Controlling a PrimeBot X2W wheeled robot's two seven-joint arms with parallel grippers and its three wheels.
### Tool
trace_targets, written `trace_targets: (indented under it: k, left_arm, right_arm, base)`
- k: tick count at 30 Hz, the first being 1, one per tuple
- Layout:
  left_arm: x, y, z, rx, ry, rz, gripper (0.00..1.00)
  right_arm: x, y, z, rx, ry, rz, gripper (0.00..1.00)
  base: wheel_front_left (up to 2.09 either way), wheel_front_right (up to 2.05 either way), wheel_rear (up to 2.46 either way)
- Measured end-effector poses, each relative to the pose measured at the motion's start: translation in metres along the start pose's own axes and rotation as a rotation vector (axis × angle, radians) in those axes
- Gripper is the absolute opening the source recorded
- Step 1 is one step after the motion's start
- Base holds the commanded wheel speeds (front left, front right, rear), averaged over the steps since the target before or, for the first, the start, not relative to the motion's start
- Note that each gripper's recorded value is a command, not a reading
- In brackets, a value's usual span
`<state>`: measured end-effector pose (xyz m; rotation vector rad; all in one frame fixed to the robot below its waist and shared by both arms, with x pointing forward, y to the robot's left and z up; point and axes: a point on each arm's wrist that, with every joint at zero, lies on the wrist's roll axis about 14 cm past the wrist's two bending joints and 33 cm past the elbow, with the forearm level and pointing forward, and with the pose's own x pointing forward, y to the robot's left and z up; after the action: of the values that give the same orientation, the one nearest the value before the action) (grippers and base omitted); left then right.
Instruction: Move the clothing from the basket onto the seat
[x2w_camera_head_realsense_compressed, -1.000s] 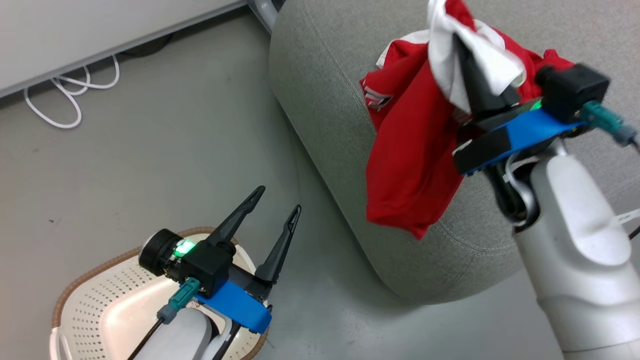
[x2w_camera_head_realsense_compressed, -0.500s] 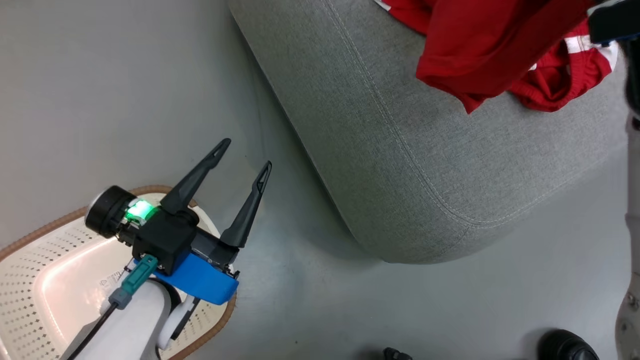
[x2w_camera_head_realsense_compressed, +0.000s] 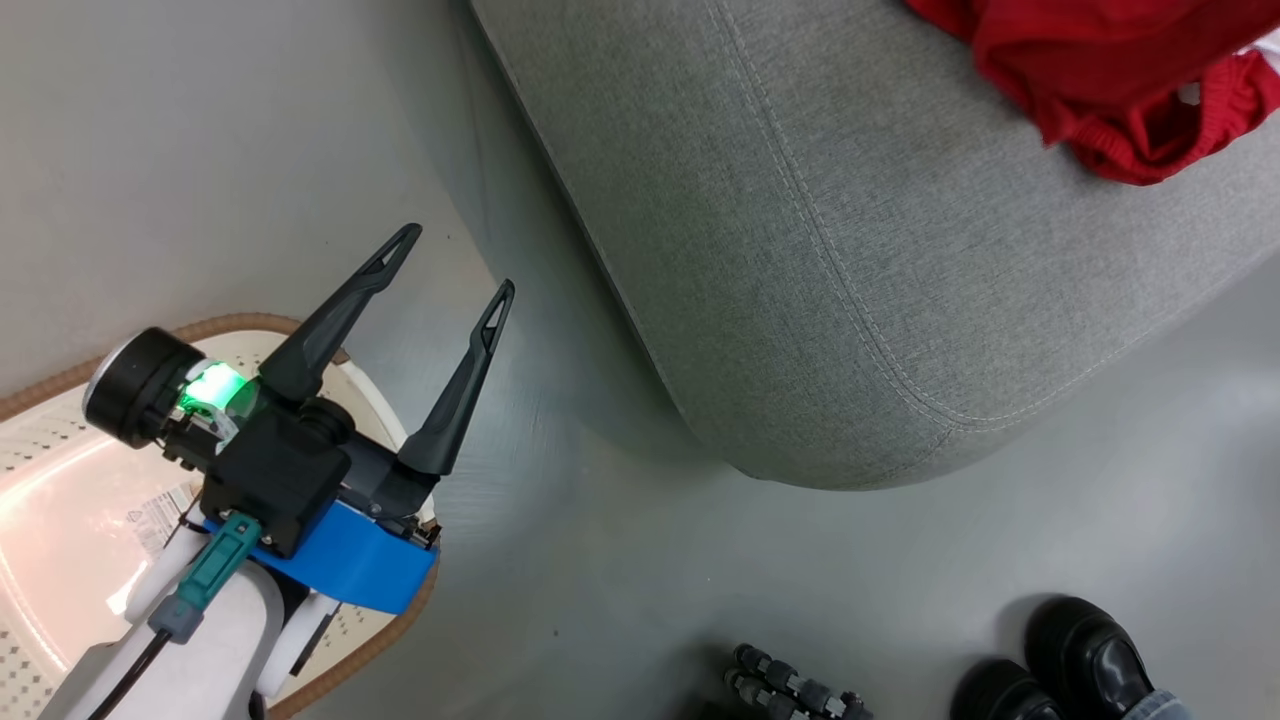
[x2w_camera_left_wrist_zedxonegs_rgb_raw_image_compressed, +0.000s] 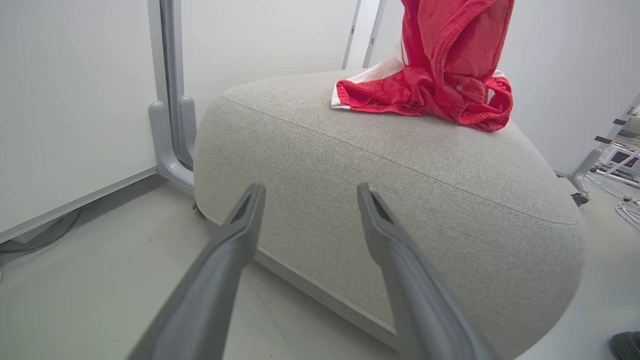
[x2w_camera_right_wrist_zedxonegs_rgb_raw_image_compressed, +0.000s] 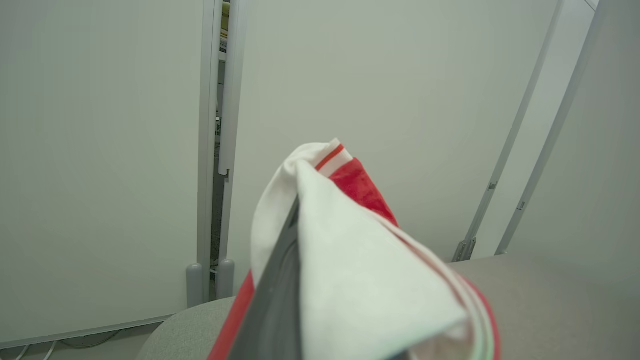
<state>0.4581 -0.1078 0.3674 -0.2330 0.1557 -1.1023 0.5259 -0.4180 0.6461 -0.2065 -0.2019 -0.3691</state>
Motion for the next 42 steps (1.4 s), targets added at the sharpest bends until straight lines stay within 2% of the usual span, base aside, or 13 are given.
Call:
trace_targets:
  k: [5,12,22,28,34,35,38,40,42]
  left_arm:
    - [-0.001,0.005,-0.005,-0.006,0.007,0.003,1.00]
    - [-0.001,0.009,-0.008,-0.013,0.008,0.000,1.00]
    - [-0.008,0.016,-0.011,-0.010,0.021,0.020,1.00]
    - [-0.012,0.021,-0.013,-0.011,0.025,0.040,1.00]
    - [-0.012,0.020,-0.010,-0.012,0.016,0.044,1.00]
    - [-0.012,0.019,-0.010,-0.014,0.015,0.042,1.00]
    - [-0.011,0.017,-0.010,-0.016,0.012,0.038,1.00]
    - [-0.010,0.017,-0.009,-0.014,0.008,0.037,1.00]
    - [-0.009,0.016,-0.008,-0.012,0.005,0.037,1.00]
  right_arm:
    - [-0.002,-0.017,-0.028,-0.014,0.048,-0.053,0.00]
    - [-0.025,-0.028,-0.103,0.006,0.200,-0.115,0.00]
    - [-0.051,-0.011,-0.181,0.048,0.368,-0.129,0.00]
    - [-0.060,-0.007,-0.206,0.052,0.432,-0.134,0.00]
    - [-0.060,-0.002,-0.209,0.057,0.440,-0.127,0.01]
    - [-0.060,-0.002,-0.209,0.057,0.440,-0.126,0.07]
    - [-0.060,-0.002,-0.208,0.056,0.435,-0.124,0.41]
    - [-0.060,-0.003,-0.208,0.046,0.439,-0.120,0.98]
    - [-0.061,-0.004,-0.208,0.048,0.442,-0.125,1.00]
  base:
    - [0.00,0.00,0.00]
    - [0.00,0.00,0.00]
    - [0.00,0.00,0.00]
    - [0.00,0.00,0.00]
    - [0.00,0.00,0.00]
    - [0.00,0.00,0.00]
    - [0.00,0.00,0.00]
    - [0.00,0.00,0.00]
    - [0.00,0.00,0.00]
